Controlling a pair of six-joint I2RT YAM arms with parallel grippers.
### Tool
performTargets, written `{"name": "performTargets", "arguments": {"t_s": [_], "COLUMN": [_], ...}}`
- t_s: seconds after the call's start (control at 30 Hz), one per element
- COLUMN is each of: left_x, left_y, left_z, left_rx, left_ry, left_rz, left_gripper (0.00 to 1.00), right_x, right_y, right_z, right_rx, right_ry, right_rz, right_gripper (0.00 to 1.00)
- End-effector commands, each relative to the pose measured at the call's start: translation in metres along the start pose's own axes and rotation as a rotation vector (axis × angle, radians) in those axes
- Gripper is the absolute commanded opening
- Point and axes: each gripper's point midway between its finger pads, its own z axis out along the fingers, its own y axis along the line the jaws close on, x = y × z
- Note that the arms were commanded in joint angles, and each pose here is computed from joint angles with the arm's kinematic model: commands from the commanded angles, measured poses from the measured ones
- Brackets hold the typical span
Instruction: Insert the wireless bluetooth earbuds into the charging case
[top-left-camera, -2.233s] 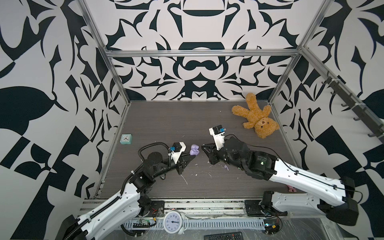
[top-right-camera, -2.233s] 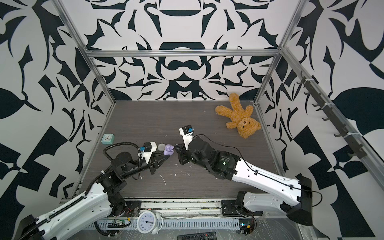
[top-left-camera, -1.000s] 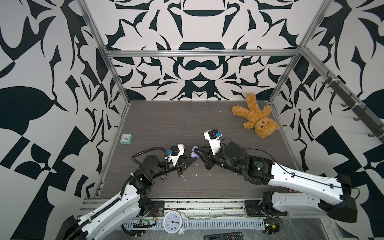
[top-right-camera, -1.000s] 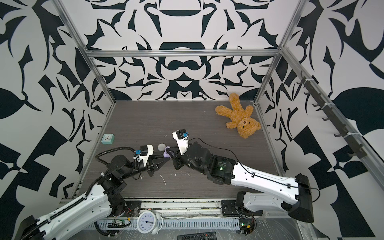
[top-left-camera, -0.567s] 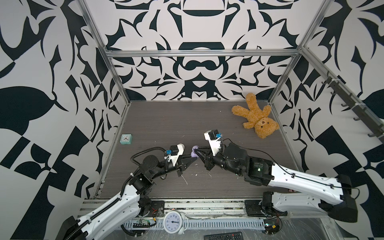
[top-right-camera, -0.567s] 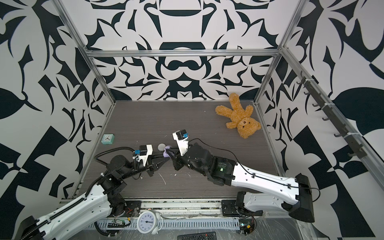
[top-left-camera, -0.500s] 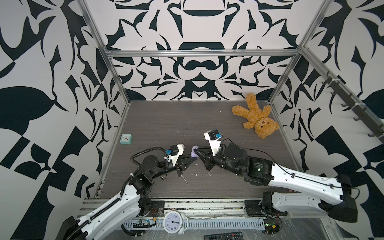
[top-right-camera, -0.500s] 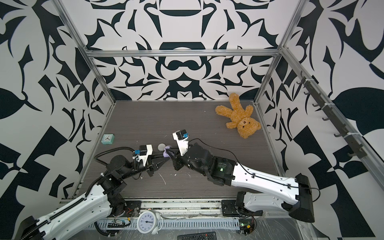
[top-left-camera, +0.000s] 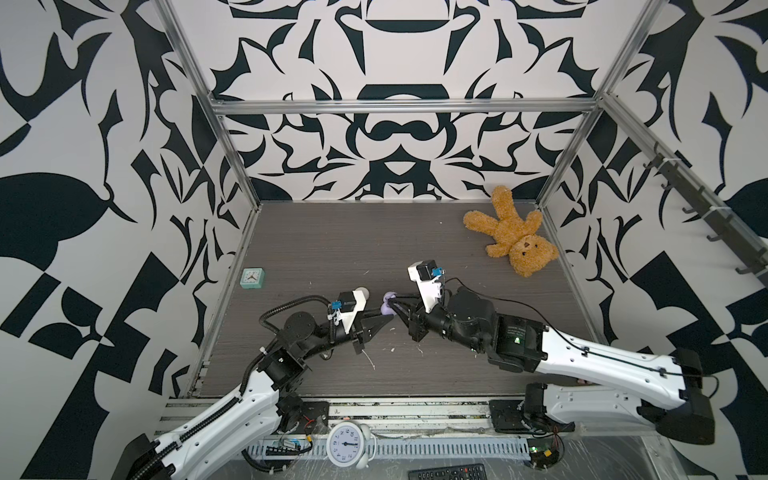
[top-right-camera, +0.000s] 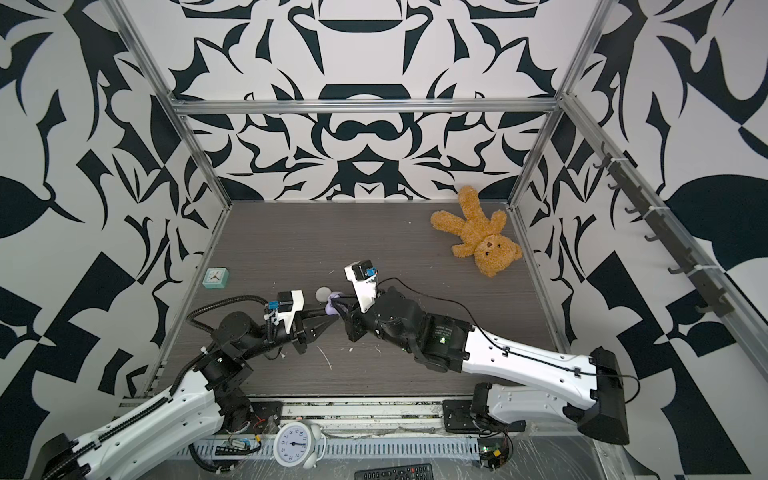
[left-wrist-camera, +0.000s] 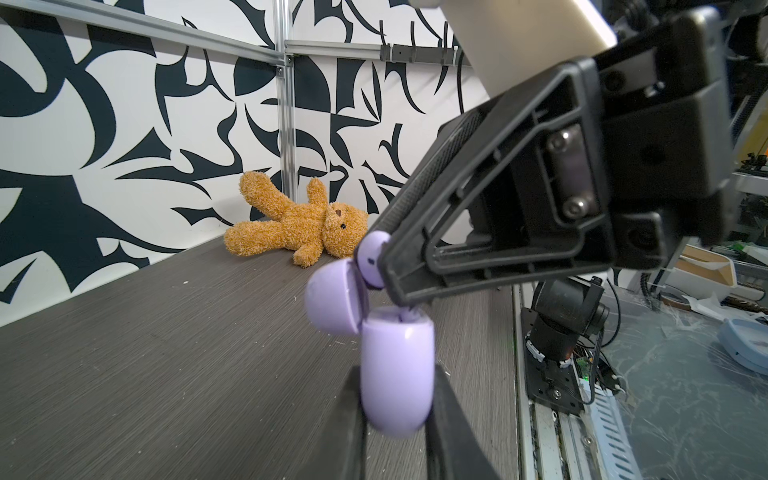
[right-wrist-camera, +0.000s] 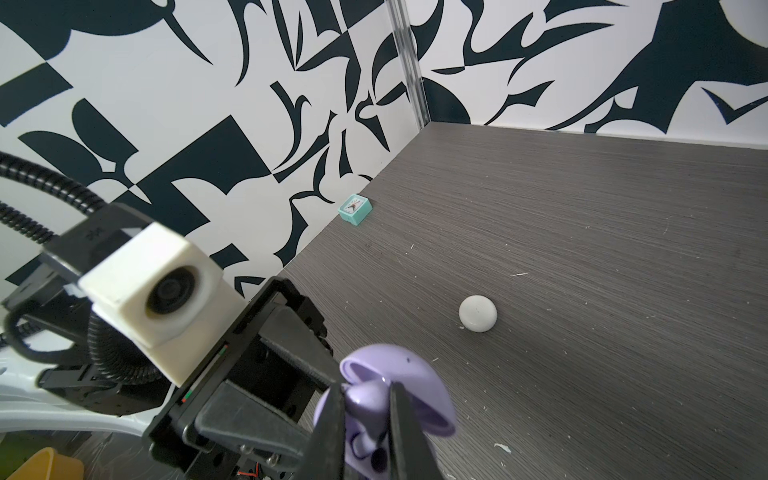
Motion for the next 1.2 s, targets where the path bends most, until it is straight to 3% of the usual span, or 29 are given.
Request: {"name": "performTargets", "arguments": {"t_s": [0.0, 1.17], "left_x": [-0.020, -0.027], "left_y": [-0.006, -0.015], "left_z": [-0.003, -0.007], "left_rx": [0.021, 0.057], "left_ry": [-0.078, -0.106], "left_rz": [0.039, 0.075], "left_gripper": [0.00, 0.00], "right_x": [0.006, -0.007], "right_y": [-0.004, -0.009], "right_z": [0.000, -0.011], "right_rx": [0.012, 0.059], "right_ry": [0.007, -0.018], "right_rz": [-0.002, -0.021], "right_gripper": [0.12, 0.10]}}
